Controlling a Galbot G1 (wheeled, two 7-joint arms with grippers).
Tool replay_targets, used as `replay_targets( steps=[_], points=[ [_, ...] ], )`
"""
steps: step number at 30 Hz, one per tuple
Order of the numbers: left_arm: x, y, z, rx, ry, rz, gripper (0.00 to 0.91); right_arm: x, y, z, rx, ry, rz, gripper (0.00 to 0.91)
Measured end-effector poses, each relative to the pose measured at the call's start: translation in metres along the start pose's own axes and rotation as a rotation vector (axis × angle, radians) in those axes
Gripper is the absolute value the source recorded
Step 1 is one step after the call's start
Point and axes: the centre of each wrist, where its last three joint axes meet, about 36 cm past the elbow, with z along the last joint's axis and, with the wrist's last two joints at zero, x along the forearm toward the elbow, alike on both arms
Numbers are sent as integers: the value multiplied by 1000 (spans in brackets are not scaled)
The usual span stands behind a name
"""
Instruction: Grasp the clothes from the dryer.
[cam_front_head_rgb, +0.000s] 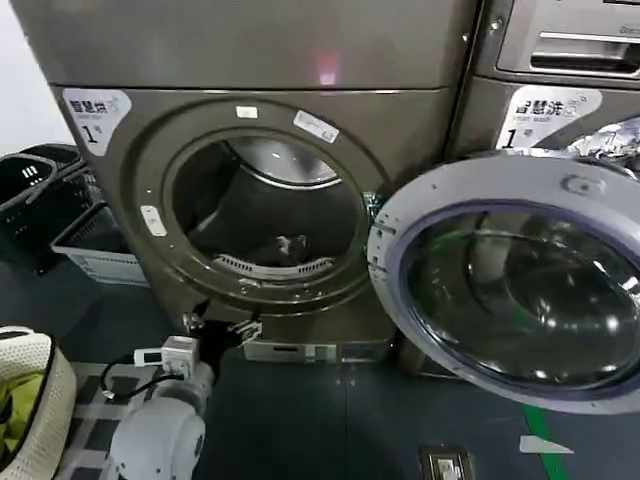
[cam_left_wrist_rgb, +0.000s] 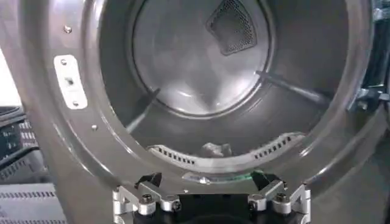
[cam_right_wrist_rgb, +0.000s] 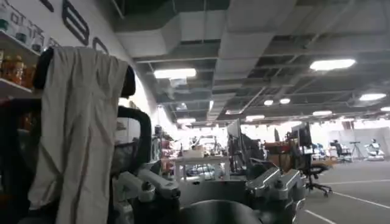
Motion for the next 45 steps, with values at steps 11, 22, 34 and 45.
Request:
replay_targets(
  steps=[11,22,34,45],
  points=[
    [0,0,0,2,1,0,907,0,2,2,-1,2,-2,907],
    [-2,-1,3,4,11,0,907,1,1,3,1,4,1,907],
    [-2,1,3,-3,9,-12,907,2,0,6,4,-5,2,907],
    [-27,-5,-2,-24,2,6,907,2,-1,7,3,-15,0,907]
  ],
)
